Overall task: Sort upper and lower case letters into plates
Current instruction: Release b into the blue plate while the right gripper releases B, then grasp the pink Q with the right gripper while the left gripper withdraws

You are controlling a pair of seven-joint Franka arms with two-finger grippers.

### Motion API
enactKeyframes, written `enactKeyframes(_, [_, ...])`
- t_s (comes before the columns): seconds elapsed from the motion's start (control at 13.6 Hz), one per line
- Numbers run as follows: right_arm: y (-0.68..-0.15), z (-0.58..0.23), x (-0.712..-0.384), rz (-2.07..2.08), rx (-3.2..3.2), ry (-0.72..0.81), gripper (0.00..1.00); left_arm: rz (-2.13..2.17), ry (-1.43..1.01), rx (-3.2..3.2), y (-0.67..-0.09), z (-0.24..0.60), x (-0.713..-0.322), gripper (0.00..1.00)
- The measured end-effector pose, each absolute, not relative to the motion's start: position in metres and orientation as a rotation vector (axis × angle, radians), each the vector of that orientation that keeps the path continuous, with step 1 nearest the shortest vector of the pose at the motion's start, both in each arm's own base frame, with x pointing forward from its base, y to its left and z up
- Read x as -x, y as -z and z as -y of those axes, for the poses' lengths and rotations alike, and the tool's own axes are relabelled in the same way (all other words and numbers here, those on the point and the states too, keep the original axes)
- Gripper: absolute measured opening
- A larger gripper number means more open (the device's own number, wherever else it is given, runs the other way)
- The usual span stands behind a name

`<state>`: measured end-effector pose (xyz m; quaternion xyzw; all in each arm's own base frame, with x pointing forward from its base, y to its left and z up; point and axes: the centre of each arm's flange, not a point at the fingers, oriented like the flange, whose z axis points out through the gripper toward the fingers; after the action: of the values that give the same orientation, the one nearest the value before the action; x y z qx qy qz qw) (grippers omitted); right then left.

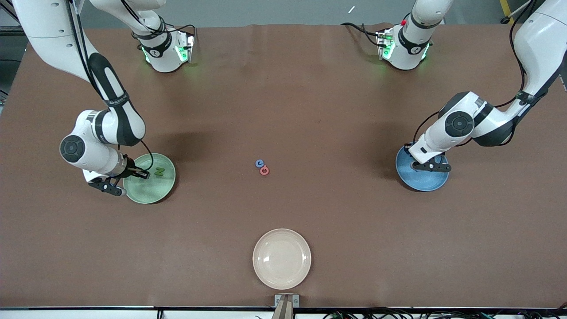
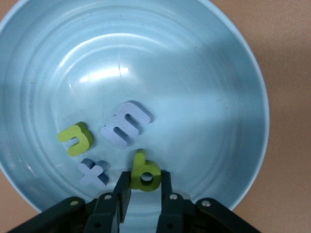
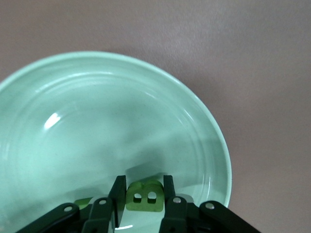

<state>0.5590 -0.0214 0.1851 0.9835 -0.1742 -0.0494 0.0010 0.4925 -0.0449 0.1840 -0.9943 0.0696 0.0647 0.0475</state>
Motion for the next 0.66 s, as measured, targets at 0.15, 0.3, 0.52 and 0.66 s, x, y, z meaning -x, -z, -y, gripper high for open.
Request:
enactKeyframes(0.15, [-0.187,0.021,-0.56,0.546,-3.089,0.152,0.59,-0.216,-0.186,3.036,-0.186,0.046,-0.494,0.53])
enactKeyframes(0.3, [-0.199,0.016,-0.567,0.539,-3.093,0.17,0.79,-0.222,-0.128,3.052,-0.204,0.052,-0.501,0.73])
enactKeyframes(0.52, [-0.247,-0.023,-0.587,0.596,-3.086,0.231,1.0,-0.15,-0.051,3.099,-0.257,0.059,-0.524,1.0])
enactKeyframes(0.66, [-0.278,-0.087,-0.594,0.689,-3.066,0.226,1.0,-0.097,-0.044,3.123,-0.283,0.063,-0.537,1.0])
